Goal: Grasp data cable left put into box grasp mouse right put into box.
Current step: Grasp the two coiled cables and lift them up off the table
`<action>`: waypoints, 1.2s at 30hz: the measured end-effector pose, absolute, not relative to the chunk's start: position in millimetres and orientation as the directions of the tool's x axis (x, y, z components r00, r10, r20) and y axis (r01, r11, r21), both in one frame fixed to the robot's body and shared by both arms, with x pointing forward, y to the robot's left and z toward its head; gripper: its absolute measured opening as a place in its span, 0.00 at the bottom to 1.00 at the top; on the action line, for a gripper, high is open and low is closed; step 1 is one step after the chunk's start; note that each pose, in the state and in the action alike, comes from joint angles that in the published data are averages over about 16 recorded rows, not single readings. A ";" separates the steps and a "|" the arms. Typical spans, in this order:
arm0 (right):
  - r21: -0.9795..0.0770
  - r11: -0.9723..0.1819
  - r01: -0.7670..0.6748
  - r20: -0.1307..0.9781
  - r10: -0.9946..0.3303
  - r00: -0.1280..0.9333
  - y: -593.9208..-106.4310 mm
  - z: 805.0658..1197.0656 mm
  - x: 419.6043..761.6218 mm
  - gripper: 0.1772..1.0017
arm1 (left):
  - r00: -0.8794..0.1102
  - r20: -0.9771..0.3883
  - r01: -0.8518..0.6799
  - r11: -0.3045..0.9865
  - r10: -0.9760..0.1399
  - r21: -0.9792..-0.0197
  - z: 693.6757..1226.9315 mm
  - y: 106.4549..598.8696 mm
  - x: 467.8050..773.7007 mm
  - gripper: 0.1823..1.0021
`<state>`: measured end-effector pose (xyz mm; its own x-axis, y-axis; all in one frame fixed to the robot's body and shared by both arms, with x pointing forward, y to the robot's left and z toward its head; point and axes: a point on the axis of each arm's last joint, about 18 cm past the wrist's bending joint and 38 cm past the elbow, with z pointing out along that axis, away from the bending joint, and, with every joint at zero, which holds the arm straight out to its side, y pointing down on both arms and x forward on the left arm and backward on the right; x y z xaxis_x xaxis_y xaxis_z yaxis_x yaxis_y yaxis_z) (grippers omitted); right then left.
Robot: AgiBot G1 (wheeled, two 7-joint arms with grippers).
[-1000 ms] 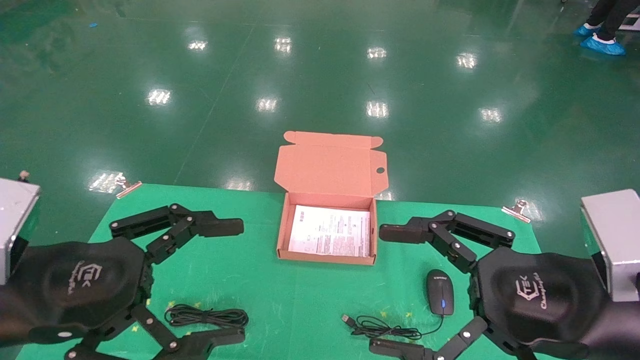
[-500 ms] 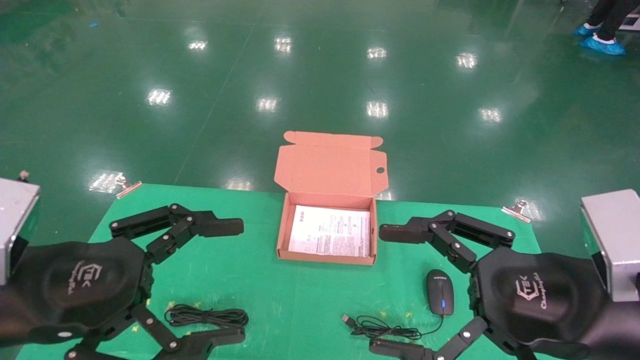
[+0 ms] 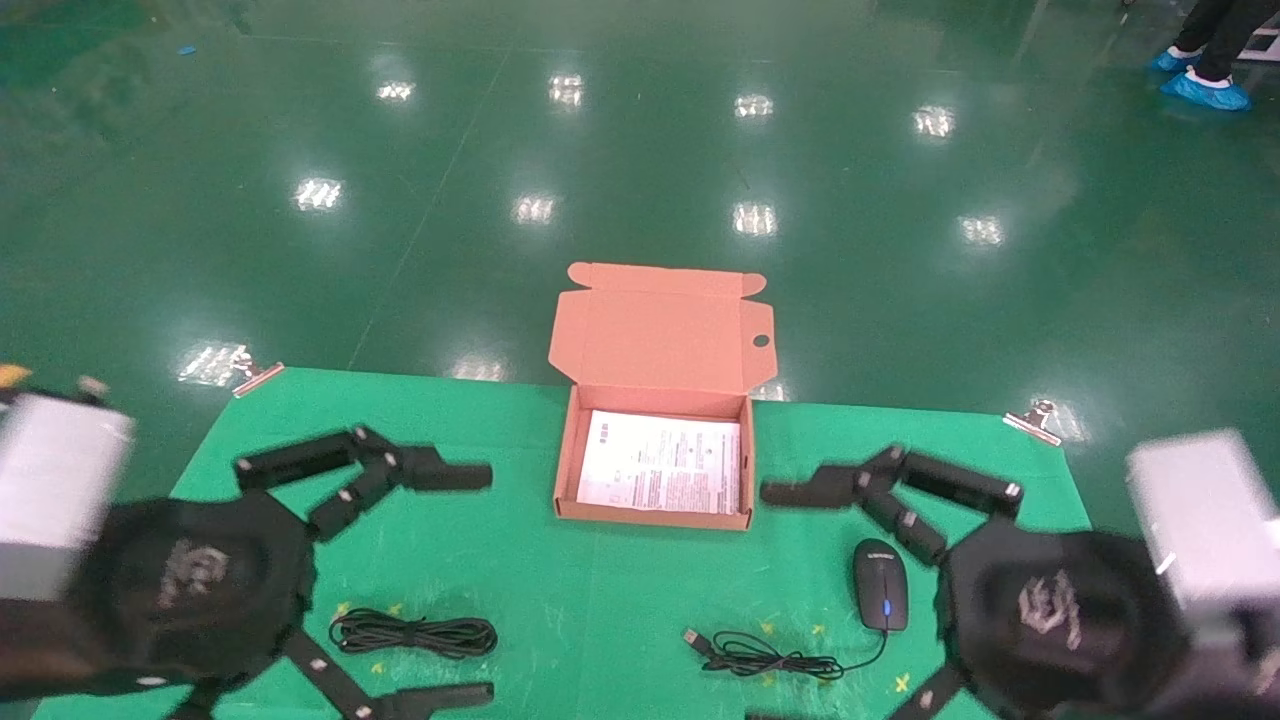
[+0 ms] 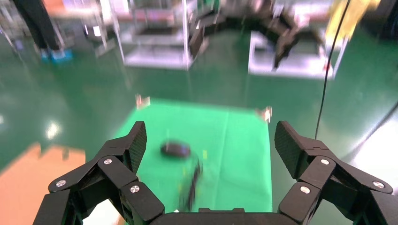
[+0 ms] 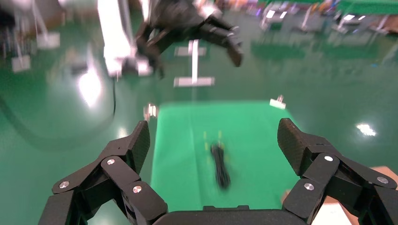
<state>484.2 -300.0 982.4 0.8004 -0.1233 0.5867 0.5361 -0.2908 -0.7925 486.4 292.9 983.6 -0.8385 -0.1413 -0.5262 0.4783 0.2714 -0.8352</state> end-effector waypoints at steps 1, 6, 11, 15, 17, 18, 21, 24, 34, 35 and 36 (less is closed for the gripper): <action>-0.773 -0.321 0.548 0.605 -0.110 0.789 -299.6 981.1 486.4 1.00 | -0.836 -0.533 0.479 0.298 -0.133 -0.826 982.3 291.5 488.8 1.00; -0.623 -0.487 0.611 0.705 -0.011 0.709 -298.0 974.7 501.7 1.00 | -0.822 -0.562 0.468 0.454 -0.093 -0.758 975.3 284.9 505.7 1.00; -0.418 -0.626 0.658 0.779 0.125 0.614 -296.6 970.7 523.8 1.00 | -0.802 -0.595 0.446 0.615 -0.048 -0.650 970.5 278.5 528.3 1.00; -0.254 -0.696 0.672 0.805 0.234 0.546 -295.0 968.1 543.3 1.00 | -0.781 -0.625 0.423 0.728 -0.008 -0.539 967.7 274.1 547.7 1.00; -0.179 -0.719 0.671 0.808 0.281 0.517 -293.9 966.8 553.0 1.00 | -0.770 -0.638 0.408 0.776 0.009 -0.482 966.5 272.6 557.5 1.00; -0.145 -0.729 0.669 0.809 0.302 0.504 -293.3 966.1 557.8 1.00 | -0.765 -0.644 0.399 0.797 0.017 -0.453 965.8 272.1 562.2 1.00; -0.057 -0.751 0.657 0.806 0.354 0.475 -291.3 962.9 571.7 1.00 | -0.749 -0.661 0.374 0.852 0.044 -0.367 963.0 269.9 575.5 1.00; 0.002 -0.770 0.637 0.801 0.383 0.460 -289.0 957.6 584.4 1.00 | -0.741 -0.668 0.347 0.890 0.066 -0.297 958.1 267.2 587.0 1.00; 0.094 -0.827 0.555 0.792 0.400 0.462 -284.7 928.0 617.5 1.00 | -0.742 -0.664 0.247 0.958 0.090 -0.146 929.4 262.5 617.3 1.00; 0.098 -0.831 0.547 0.791 0.399 0.464 -284.3 924.0 619.9 1.00 | -0.743 -0.663 0.239 0.962 0.091 -0.135 926.0 262.4 619.4 1.00; 0.101 -0.835 0.540 0.789 0.398 0.468 -283.9 919.9 622.1 1.00 | -0.744 -0.662 0.230 0.965 0.092 -0.125 922.7 262.4 621.5 1.00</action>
